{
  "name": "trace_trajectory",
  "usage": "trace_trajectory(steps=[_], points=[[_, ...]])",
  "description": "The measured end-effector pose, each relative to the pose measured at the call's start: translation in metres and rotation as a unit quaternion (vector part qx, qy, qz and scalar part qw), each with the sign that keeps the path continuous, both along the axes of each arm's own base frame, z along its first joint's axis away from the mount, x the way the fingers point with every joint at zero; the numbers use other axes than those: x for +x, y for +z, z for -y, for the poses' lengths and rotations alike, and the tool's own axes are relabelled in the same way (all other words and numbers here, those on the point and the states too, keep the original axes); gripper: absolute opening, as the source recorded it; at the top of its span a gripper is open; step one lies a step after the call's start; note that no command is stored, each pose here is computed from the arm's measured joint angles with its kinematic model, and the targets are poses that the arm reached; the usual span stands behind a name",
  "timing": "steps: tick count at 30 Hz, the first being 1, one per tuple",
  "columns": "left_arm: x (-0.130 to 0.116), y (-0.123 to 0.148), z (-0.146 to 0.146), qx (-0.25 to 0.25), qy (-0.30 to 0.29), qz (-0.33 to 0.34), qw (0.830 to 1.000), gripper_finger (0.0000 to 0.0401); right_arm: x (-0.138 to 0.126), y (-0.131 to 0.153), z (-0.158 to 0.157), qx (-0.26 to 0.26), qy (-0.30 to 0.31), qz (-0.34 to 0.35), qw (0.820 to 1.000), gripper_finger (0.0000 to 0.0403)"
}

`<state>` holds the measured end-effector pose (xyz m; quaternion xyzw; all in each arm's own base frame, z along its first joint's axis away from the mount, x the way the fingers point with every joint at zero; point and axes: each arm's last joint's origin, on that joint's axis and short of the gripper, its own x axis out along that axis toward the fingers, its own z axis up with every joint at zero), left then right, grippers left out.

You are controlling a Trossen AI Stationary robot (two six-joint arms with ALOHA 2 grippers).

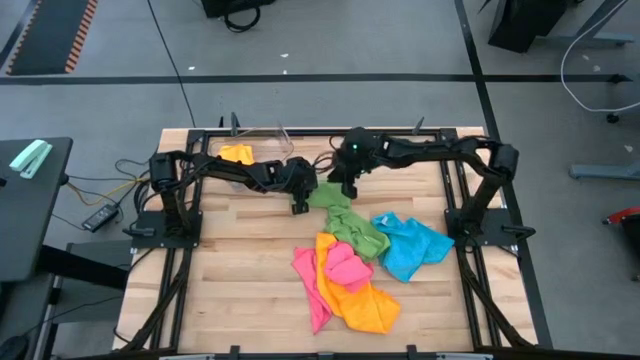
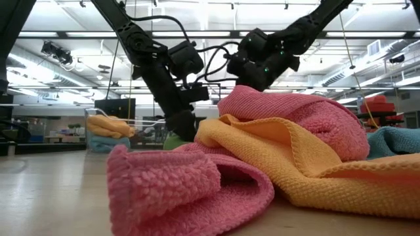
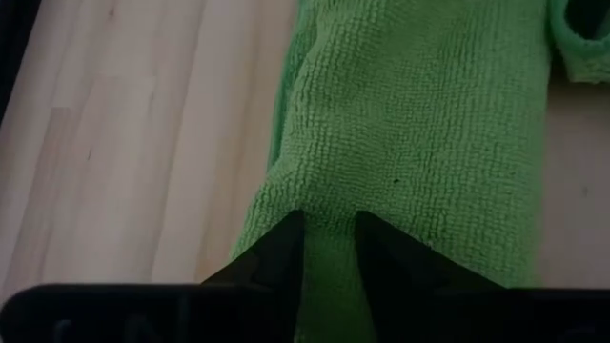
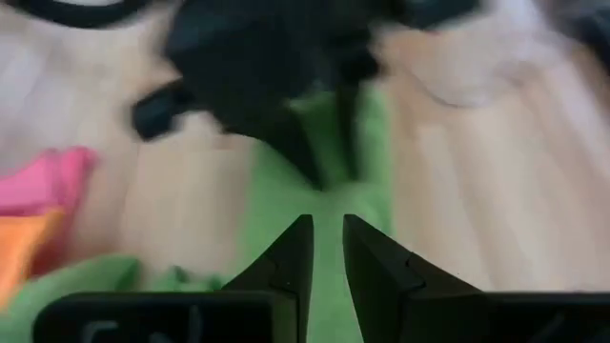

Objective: Fold microfiber towels
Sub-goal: Fold the left green microfiber towel

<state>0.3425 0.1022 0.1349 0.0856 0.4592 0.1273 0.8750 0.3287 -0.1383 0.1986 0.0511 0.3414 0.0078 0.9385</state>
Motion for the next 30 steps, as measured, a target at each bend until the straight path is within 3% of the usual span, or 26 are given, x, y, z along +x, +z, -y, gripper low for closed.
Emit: trace_trajectory(steps=[6, 13, 25, 30], points=[[0.000, 0.000, 0.000, 0.000, -0.001, 0.000, 1.000, 0.0107, 0.001, -0.041, -0.016, 0.007, 0.014, -0.019, 1.000, 0.0064], [-0.003, -0.002, 0.001, -0.006, -0.001, -0.017, 1.000, 0.0107, -0.025, -0.075, -0.011, -0.002, -0.054, -0.077, 0.996, 0.0060], [-0.004, -0.004, 0.004, -0.013, -0.001, -0.032, 0.999, 0.0107, -0.032, -0.080, -0.006, 0.003, -0.073, -0.072, 0.995, 0.0060], [-0.007, 0.003, 0.017, 0.004, -0.055, -0.056, 0.997, 0.0105, -0.033, -0.080, -0.003, -0.007, -0.068, -0.072, 0.995, 0.0059]])
